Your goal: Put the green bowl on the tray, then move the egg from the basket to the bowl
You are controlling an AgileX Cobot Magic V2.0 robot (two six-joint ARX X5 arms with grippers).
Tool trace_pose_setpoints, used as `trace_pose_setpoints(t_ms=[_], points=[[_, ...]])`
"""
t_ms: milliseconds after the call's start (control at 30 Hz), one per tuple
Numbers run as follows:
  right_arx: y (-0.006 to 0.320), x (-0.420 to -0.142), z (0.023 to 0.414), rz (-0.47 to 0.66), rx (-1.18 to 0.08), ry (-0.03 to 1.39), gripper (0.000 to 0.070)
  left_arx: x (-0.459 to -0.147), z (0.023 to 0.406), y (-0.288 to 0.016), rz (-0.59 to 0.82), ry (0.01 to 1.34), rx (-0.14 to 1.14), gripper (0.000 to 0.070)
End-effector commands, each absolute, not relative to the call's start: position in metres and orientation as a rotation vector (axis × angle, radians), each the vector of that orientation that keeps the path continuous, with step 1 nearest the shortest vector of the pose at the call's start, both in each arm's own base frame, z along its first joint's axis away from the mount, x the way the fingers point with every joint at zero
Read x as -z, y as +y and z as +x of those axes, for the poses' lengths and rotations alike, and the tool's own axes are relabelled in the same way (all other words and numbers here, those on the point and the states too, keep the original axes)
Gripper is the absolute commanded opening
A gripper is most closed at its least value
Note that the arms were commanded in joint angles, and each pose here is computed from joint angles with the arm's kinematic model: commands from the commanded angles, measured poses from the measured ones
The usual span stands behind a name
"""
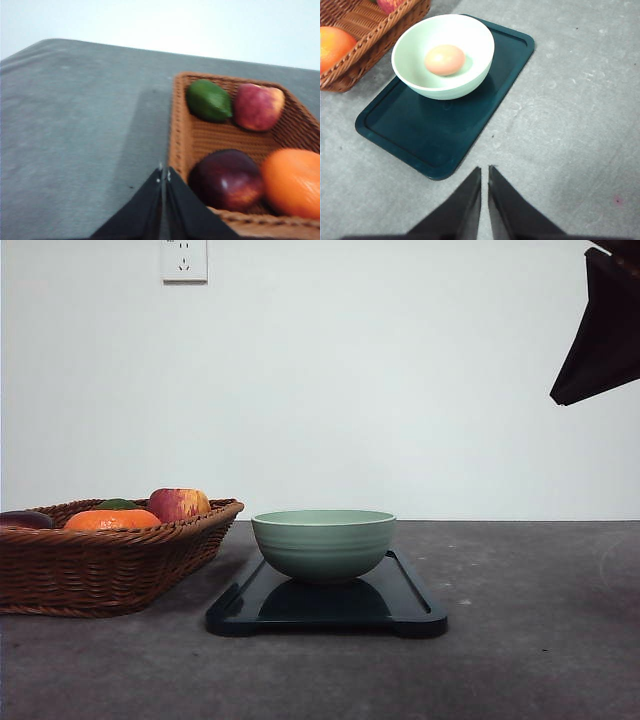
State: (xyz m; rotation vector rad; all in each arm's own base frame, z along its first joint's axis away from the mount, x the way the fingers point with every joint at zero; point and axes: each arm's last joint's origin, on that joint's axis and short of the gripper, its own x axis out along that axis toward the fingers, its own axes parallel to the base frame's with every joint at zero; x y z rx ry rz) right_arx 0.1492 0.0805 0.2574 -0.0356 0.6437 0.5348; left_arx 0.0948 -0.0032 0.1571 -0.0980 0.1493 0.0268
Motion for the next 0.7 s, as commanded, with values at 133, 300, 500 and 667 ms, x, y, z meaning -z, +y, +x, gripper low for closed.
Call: trace_pose_setpoints(t_ms=[133, 300, 500, 667], points=[[0.0819, -0.2598, 0.1501, -0.025, -0.537, 0.633, 0.0017, -0.1504, 0.0956, -0.0034, -0.069, 0.169, -0.02, 0.0], [0.0819, -0.2598, 0.1501, -0.025, -0.537, 0.633, 0.0017, -0.1504, 0.0956, -0.0034, -0.069, 0.169, -0.02, 0.0], [0.0819, -0.2598, 0.1501, -0.025, -0.537, 0.633, 0.0017, -0.1506, 0.0956, -0.0034, -0.069, 0.169, -0.02, 0.0], [0.0784, -0.2605, 0.1479, -0.133, -0.539, 0.586, 0.0017, -0.1506, 0.0956, -0.0034, -0.069, 0.169, -0.02, 0.0]])
